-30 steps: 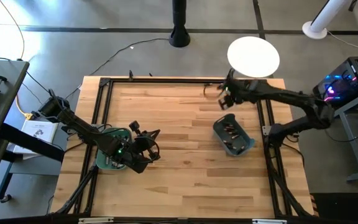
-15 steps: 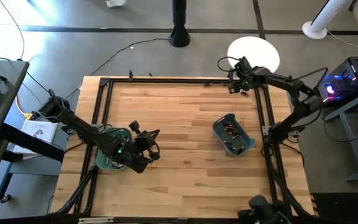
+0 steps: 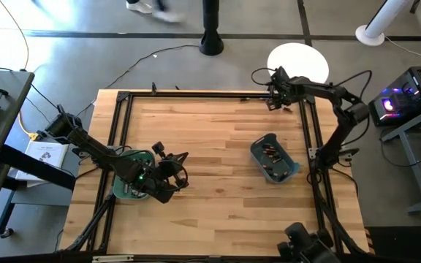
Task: Sort batteries
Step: Put the black battery into the blue bin
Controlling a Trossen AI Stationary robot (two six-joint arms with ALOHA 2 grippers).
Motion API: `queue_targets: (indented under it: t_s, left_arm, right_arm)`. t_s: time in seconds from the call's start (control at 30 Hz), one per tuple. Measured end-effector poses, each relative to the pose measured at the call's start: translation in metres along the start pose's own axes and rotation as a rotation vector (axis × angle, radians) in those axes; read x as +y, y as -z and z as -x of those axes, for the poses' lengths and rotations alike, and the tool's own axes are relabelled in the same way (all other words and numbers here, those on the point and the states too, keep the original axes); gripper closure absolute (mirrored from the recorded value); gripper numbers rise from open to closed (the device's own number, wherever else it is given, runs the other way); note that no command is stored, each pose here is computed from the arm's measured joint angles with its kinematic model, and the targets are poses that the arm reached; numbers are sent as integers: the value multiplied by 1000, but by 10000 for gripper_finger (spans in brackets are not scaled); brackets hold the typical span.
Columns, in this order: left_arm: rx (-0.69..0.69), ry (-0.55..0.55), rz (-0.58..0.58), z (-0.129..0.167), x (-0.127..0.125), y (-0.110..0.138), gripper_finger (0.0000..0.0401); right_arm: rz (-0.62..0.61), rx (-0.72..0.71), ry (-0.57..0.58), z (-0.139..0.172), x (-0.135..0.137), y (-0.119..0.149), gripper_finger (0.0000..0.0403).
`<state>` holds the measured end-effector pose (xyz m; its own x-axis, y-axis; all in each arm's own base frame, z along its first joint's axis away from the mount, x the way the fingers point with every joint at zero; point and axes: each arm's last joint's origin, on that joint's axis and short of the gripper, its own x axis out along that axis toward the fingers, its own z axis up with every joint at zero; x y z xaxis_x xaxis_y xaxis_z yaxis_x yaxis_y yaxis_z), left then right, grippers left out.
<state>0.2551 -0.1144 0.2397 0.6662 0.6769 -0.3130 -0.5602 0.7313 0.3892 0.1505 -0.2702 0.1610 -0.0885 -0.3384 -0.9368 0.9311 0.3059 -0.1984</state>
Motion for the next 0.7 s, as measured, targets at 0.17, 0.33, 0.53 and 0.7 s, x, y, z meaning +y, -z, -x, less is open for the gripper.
queue_targets:
  t_s: [0.17,0.33,0.53,0.7]
  left_arm:
    - [0,0,0,0,0,0,398]
    - [0,0,0,0,0,0,398]
    - [0,0,-1,0,0,0,398]
    - [-1,0,-1,0,0,0,398]
  right_arm:
    - [97,91,48,-19,3,0,194]
    - [160,142,58,-33,4,0,194]
    - [203,173,-28,-34,-4,1,194]
    - [238,208,-64,-31,-10,-1,195]
